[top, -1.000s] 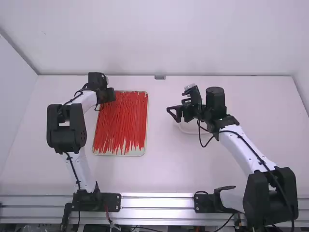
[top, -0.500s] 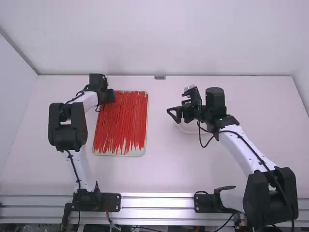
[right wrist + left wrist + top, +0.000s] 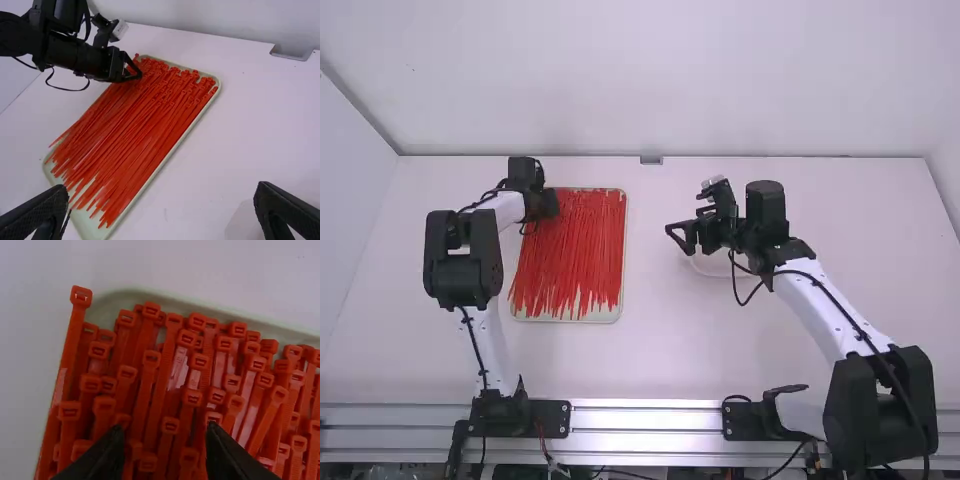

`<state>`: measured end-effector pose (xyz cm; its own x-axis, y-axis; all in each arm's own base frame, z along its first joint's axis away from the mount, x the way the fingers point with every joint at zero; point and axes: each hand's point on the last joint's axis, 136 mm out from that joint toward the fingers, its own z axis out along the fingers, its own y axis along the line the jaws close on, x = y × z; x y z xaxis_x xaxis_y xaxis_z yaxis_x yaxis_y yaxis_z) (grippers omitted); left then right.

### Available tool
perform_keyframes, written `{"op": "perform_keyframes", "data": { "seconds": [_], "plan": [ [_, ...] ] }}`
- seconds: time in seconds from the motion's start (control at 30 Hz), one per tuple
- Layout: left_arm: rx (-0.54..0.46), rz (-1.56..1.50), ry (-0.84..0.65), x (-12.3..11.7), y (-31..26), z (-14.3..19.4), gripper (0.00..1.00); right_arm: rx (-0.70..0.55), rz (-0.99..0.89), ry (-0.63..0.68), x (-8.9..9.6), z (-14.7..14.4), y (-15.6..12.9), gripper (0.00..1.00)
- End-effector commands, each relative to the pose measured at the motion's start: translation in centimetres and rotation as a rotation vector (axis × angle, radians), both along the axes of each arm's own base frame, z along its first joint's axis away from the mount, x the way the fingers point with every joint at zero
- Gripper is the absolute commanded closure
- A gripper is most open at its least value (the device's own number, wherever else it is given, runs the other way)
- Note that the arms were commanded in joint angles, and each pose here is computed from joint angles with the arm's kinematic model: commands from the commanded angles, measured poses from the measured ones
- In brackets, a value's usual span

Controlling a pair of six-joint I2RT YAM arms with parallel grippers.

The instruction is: Fasten the cable tie

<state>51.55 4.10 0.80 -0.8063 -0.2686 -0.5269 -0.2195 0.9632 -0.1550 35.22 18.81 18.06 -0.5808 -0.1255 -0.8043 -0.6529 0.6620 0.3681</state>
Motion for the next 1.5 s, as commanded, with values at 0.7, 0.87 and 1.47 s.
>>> {"op": "perform_keyframes", "data": {
  "seconds": [0.7, 0.87, 1.47],
  "plan": [
    [0.024, 0.02, 0.017, -0.41, 0.51, -0.48, 0.74, 0.001, -0.004, -0.061, 1.06, 1.57, 0.28, 0.01],
    [0.024, 0.02, 0.021, -0.48, 0.51, -0.52, 0.77, 0.001, -0.006, -0.06, 1.09, 1.56, 0.21, 0.01],
    [0.021, 0.023, 0.02, -0.46, 0.51, -0.51, 0.89, 0.001, -0.005, -0.06, 1.07, 1.55, 0.23, 0.01]
  ]
}}
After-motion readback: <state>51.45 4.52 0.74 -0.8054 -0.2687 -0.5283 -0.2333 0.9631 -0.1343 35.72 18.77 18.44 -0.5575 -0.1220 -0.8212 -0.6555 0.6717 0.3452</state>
